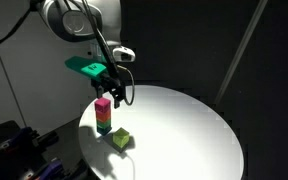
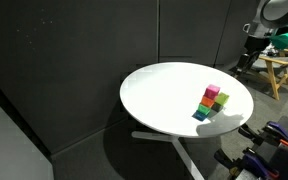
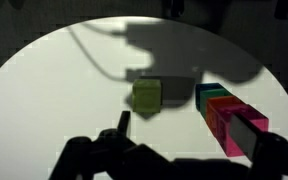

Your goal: Put the light green block on the gray block

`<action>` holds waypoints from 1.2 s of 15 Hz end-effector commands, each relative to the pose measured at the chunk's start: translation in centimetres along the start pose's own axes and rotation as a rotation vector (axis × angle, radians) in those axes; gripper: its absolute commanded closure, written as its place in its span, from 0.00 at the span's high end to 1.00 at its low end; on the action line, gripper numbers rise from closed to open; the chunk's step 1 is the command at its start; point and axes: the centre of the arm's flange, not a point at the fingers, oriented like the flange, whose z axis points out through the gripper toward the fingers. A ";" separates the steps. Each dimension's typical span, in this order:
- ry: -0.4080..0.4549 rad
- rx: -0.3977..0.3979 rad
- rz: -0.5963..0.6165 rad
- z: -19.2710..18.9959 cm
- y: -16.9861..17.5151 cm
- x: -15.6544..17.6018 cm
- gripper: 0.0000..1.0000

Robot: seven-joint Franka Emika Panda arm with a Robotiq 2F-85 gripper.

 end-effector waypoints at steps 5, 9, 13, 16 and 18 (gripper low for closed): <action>0.018 -0.027 -0.053 -1.9 -6.1 -0.5 1.00; 0.032 -0.033 -0.092 -2.0 -9.1 -0.6 1.00; 0.035 -0.042 -0.114 -1.9 -11.5 -0.7 1.00; 0.026 -0.027 -0.130 -1.3 -11.3 0.0 1.00; 0.023 -0.026 -0.129 -1.1 -11.3 0.0 1.00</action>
